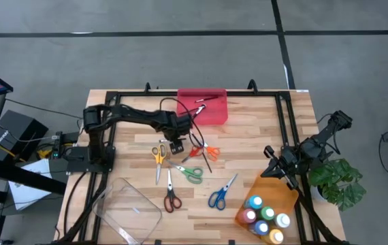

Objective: Pick & Place Paint Supplies
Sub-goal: Put the silver brush into the red bin

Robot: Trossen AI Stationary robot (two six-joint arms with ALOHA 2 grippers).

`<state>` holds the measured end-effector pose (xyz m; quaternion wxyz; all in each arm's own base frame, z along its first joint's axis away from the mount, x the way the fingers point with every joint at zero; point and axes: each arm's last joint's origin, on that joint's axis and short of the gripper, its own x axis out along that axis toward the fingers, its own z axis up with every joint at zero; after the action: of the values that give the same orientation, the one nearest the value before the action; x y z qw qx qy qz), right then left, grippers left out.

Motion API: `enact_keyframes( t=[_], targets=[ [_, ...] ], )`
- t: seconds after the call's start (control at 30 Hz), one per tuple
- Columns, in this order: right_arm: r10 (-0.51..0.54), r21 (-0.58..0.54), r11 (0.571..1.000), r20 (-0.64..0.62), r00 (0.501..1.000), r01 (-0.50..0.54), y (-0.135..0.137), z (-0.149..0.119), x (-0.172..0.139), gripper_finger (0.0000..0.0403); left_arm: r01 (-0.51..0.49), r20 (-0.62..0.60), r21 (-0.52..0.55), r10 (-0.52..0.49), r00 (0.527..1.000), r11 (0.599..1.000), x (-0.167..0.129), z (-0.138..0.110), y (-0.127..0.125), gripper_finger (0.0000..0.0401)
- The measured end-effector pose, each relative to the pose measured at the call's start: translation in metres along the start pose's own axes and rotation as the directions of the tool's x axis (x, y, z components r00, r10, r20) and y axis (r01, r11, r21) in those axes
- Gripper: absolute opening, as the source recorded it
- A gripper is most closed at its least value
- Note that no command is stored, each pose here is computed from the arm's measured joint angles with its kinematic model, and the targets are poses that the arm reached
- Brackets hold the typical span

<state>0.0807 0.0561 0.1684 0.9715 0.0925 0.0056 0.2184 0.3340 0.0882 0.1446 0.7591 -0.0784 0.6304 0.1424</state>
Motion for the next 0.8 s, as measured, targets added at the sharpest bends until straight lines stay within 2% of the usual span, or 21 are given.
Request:
enact_keyframes(
  t=[0.17,0.27,0.37,0.6,0.8],
  targets=[
    [0.0,0.0,1.0,0.0,1.0,0.0,0.0,0.0,0.0,0.0008,0.022,-0.039,0.023,-0.021,0.999,0.999,0.014,0.0,-0.002,0.0231],
    [0.0,0.0,1.0,0.0,1.0,0.0,0.0,0.0,0.0,0.0008,0.036,-0.044,0.051,-0.034,0.998,0.998,0.016,0.0,-0.002,0.0207],
    [0.0,0.0,1.0,0.0,1.0,0.0,0.0,0.0,0.0,0.0008,0.023,-0.036,0.055,-0.021,0.999,0.998,0.013,0.0,-0.002,0.016],
    [0.0,0.0,1.0,0.0,1.0,0.0,0.0,0.0,0.0,0.0008,0.041,-0.031,0.084,-0.039,0.999,0.996,0.012,0.0,-0.004,0.002],
    [0.0,0.0,1.0,0.0,1.0,0.0,0.0,0.0,0.0,0.0008,0.044,-0.027,0.083,-0.042,0.999,0.996,0.013,0.0,-0.004,0.0022]
  ],
)
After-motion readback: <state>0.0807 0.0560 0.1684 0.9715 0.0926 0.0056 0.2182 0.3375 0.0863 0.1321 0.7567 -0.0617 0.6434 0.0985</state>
